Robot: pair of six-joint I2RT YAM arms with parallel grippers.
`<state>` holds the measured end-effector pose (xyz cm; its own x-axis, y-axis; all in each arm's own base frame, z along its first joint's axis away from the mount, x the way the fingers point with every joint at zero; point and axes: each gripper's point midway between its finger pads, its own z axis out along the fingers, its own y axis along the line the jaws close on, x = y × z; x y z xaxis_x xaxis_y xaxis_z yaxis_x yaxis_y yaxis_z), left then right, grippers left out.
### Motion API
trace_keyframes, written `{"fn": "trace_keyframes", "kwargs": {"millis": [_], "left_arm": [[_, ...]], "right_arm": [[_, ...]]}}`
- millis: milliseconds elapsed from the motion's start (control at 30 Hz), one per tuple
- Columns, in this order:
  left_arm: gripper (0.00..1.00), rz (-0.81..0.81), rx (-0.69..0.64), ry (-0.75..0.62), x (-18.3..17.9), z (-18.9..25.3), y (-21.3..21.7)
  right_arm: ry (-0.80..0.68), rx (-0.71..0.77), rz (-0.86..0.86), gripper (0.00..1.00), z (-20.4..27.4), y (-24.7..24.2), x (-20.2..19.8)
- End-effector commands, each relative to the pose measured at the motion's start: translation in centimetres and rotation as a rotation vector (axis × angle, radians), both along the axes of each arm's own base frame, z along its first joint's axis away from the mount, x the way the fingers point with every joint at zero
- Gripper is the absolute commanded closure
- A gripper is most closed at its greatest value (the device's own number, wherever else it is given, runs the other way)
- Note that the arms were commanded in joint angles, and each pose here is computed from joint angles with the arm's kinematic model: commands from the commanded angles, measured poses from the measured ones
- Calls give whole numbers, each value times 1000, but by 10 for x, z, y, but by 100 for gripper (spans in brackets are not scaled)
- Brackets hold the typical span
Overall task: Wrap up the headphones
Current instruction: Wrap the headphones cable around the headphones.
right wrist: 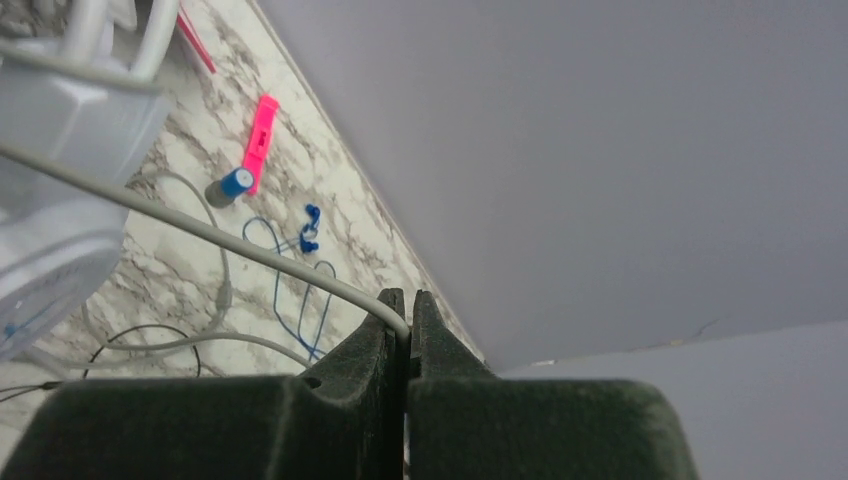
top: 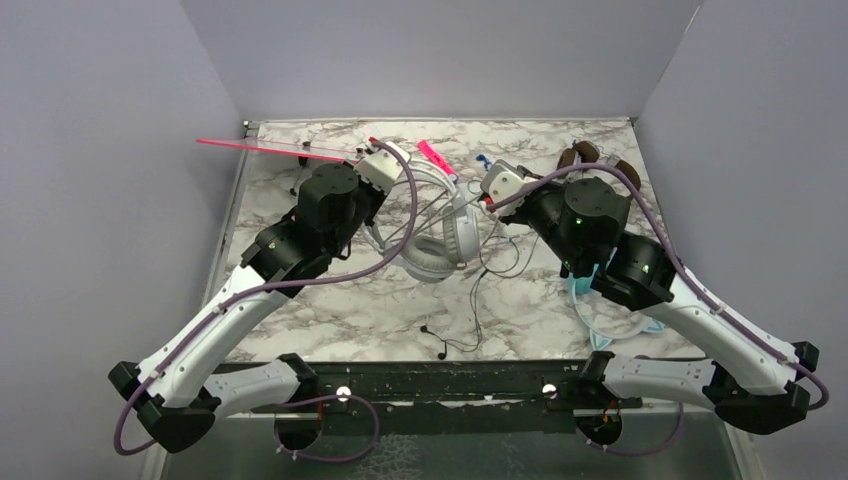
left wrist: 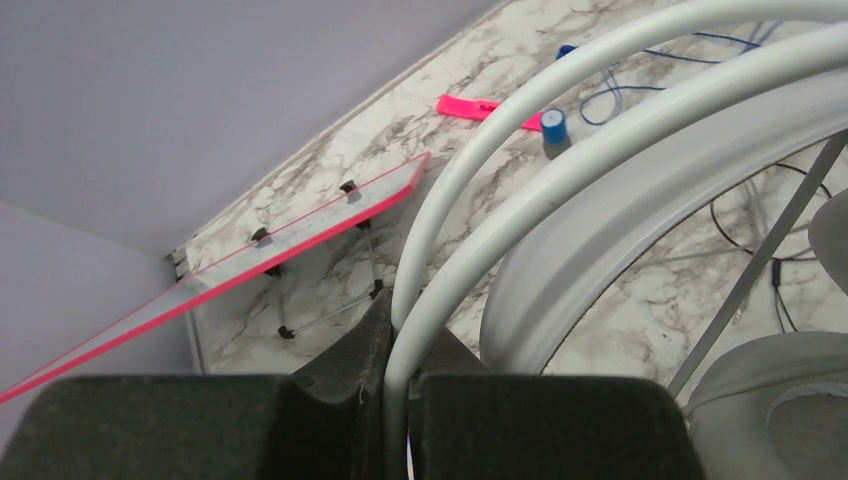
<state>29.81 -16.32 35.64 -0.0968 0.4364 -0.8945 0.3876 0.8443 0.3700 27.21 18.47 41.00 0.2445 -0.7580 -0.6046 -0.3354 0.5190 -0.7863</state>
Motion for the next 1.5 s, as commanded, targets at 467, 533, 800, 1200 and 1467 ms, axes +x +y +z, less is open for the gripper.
{"fn": "trace_keyframes", "kwargs": {"millis": [467, 533, 800, 1200, 1467], "left_arm": [[100, -325, -147, -18, -66, 33, -22], [100, -301, -176, -42, -67, 45, -16], [100, -281, -222, -54, -71, 62, -11], [100, -669, -569, -10, -127, 124, -69], [100, -715, -885, -55, -126, 181, -83]], "right_arm": [[102, 333, 288, 99, 30, 34, 30], [142, 385, 308, 99, 22, 33, 34], [282, 583, 418, 99, 8, 21, 40], [494, 622, 672, 97, -19, 72, 46], [819, 926, 836, 89, -48, 103, 29]]}}
